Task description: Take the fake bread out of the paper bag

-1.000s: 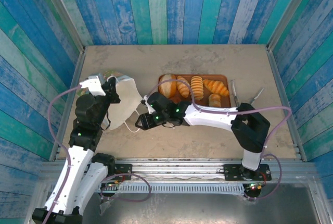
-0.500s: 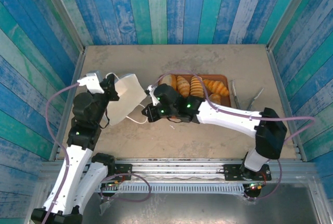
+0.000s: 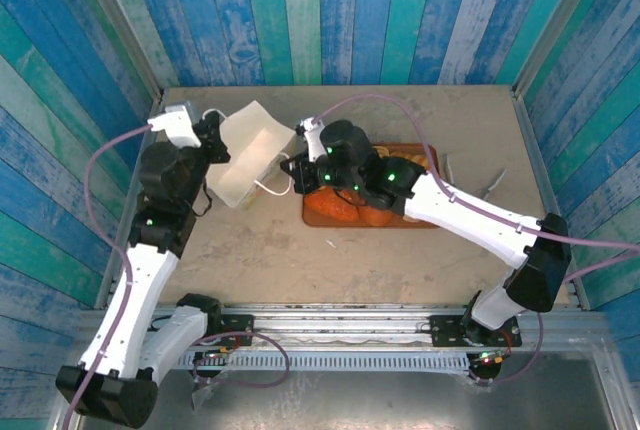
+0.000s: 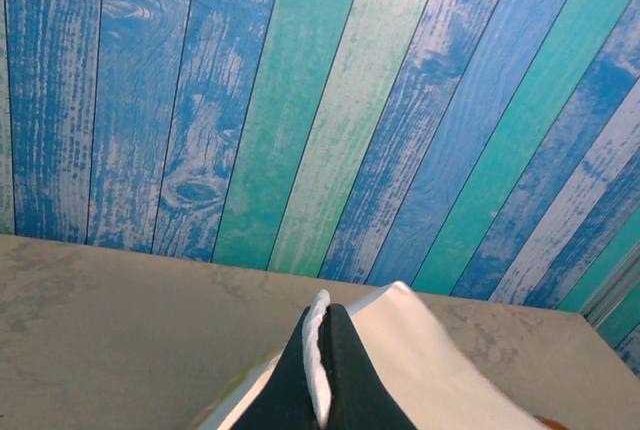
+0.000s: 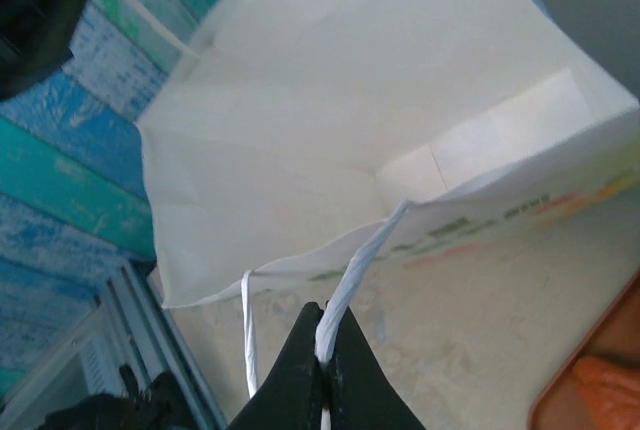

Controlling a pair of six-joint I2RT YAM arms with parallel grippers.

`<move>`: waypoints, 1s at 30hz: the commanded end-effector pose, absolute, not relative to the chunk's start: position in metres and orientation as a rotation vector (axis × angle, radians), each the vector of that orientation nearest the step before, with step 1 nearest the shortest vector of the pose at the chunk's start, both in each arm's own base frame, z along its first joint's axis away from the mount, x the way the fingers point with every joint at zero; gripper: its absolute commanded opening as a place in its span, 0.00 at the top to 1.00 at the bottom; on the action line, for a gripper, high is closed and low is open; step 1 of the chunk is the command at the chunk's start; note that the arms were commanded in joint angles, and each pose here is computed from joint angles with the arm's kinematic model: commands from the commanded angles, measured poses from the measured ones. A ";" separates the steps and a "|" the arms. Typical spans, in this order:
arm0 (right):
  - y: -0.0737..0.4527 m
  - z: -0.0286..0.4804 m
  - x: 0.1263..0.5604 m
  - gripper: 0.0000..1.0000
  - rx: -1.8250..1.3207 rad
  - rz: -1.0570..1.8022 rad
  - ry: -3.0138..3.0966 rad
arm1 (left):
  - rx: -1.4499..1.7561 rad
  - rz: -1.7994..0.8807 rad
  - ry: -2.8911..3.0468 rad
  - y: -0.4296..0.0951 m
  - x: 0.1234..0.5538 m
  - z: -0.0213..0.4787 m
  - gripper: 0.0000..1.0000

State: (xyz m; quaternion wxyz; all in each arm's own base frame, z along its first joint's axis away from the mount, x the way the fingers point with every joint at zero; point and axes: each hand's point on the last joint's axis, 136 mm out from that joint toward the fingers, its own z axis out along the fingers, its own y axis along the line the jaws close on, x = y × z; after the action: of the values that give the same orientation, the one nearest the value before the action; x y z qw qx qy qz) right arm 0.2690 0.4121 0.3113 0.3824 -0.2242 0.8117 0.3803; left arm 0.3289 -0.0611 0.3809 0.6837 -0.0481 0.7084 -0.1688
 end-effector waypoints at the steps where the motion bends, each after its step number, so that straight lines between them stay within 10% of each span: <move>1: 0.407 0.330 0.283 0.95 -0.567 0.952 2.036 | -0.108 -0.342 1.551 -0.058 0.343 0.401 0.99; 30: 0.408 0.309 0.370 0.91 -0.535 0.927 2.135 | -0.149 -0.205 1.645 -0.056 0.432 0.381 0.98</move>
State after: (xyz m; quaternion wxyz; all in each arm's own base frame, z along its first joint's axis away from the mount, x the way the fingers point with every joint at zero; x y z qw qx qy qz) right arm 0.3659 0.4059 0.3165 0.3819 -0.2019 0.8260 0.3622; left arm 0.4194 -0.0616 0.3718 0.6617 -0.0615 0.7391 -0.1099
